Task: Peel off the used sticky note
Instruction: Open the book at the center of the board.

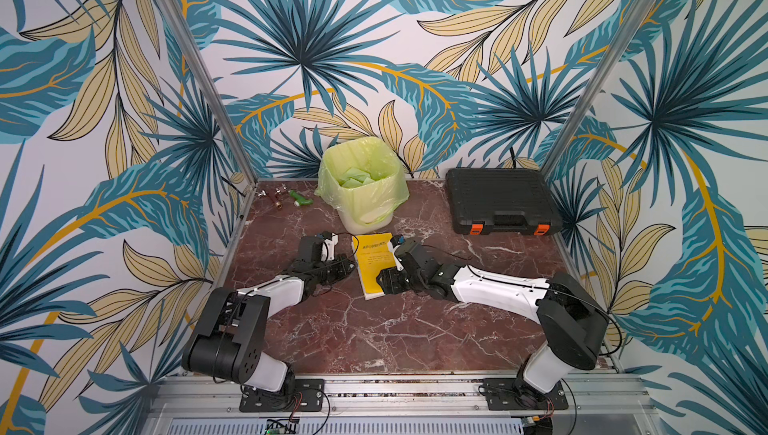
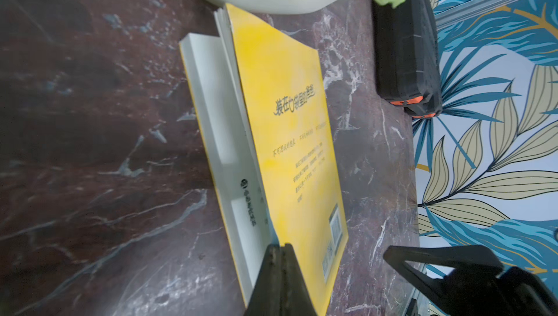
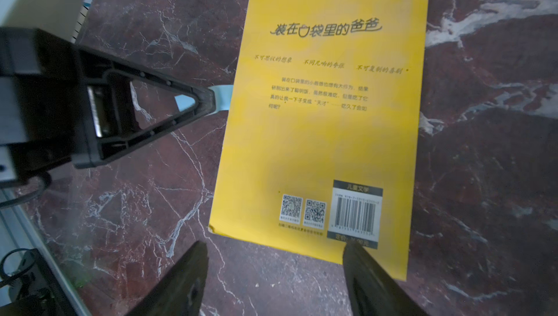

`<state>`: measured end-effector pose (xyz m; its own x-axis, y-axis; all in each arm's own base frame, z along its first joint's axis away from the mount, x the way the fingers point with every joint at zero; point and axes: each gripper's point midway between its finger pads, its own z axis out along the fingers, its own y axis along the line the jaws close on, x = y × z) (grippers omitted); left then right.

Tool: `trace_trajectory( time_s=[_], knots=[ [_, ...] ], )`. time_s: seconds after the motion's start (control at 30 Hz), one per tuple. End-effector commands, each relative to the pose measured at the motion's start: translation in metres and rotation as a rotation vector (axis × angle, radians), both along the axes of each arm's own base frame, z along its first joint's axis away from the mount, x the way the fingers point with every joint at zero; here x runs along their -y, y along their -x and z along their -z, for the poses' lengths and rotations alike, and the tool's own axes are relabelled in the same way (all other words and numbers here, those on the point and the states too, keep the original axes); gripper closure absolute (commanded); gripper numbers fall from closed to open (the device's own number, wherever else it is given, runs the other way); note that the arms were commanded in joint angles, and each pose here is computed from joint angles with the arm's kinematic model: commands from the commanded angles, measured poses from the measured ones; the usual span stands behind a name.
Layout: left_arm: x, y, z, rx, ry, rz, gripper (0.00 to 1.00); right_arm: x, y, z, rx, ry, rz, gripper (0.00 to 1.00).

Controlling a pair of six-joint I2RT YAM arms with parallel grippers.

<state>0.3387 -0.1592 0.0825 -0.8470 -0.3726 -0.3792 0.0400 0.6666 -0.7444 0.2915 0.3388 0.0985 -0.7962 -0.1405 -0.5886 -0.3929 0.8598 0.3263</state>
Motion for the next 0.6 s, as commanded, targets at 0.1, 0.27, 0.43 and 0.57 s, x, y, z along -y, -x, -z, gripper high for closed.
trace_trajectory(
  time_s=[0.1,0.27,0.43,0.57],
  knots=[
    [0.007,-0.009,-0.034,0.093,0.027,0.012,1.00,-0.004,0.009,0.001,0.085,0.184,-0.009,0.25],
    [0.009,-0.010,-0.037,0.101,0.030,0.017,1.00,-0.019,0.014,-0.005,0.154,0.256,-0.030,0.24],
    [0.010,-0.011,-0.042,0.112,0.036,0.019,1.00,-0.024,0.016,-0.004,0.219,0.371,-0.023,0.26],
    [0.010,-0.012,-0.048,0.123,0.038,0.020,1.00,-0.029,0.017,-0.010,0.315,0.492,-0.013,0.26]
  ],
)
